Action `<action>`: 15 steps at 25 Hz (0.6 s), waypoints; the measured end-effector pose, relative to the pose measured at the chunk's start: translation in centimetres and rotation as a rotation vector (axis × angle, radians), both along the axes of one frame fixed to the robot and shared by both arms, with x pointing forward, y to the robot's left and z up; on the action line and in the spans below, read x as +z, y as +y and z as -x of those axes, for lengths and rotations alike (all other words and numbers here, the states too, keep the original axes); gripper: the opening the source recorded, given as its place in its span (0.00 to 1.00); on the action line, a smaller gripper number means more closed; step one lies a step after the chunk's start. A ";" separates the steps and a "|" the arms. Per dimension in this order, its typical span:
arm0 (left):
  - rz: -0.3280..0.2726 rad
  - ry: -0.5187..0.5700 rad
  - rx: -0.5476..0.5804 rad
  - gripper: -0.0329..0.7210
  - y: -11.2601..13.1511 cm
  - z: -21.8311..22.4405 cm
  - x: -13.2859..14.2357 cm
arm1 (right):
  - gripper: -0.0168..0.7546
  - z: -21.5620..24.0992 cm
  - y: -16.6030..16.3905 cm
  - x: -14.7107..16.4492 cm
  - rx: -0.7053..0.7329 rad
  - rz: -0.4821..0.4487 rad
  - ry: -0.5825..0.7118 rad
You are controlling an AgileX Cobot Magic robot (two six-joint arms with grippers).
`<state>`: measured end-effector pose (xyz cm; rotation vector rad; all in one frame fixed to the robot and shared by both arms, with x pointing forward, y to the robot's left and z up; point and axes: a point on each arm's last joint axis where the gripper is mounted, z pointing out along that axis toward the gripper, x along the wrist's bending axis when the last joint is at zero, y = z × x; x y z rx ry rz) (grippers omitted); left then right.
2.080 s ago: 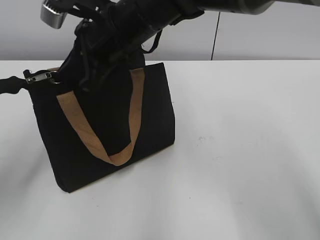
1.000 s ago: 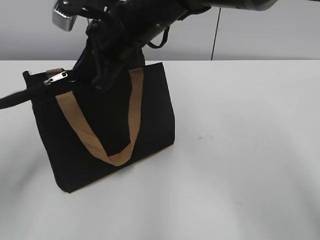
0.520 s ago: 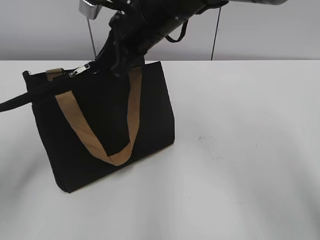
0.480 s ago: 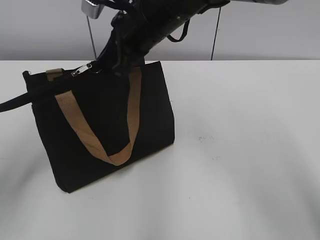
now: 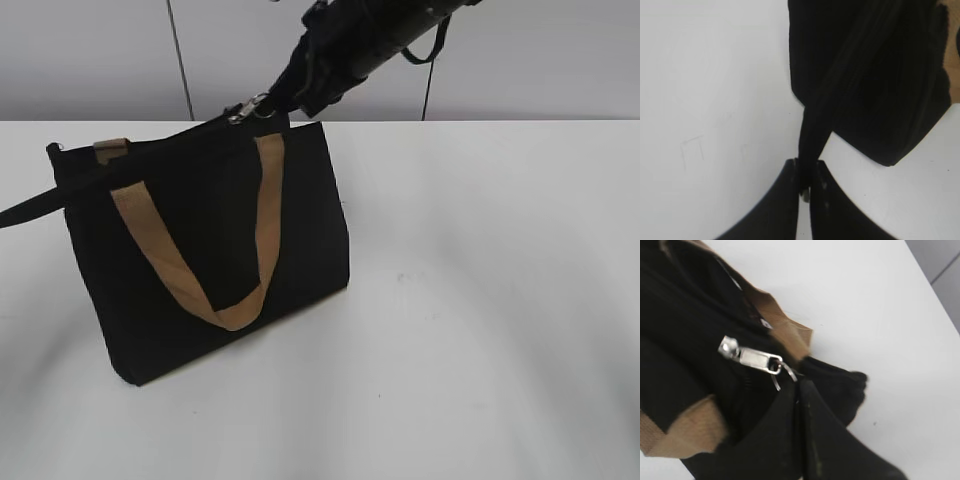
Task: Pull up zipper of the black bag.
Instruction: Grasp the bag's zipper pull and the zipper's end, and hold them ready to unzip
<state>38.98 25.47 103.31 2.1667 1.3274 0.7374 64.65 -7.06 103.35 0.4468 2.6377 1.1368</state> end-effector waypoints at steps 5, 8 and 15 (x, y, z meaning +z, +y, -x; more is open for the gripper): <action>0.001 -0.001 0.000 0.08 0.0 0.0 0.0 | 0.02 -0.9 -2.3 0.2 -0.068 -0.010 0.031; 0.000 0.000 0.000 0.08 0.0 0.0 0.0 | 0.02 -0.8 -2.3 0.2 -0.064 -0.010 0.048; 0.044 -0.006 0.005 0.18 -0.3 0.0 0.1 | 0.18 0.3 -1.7 1.0 -0.062 -0.028 0.126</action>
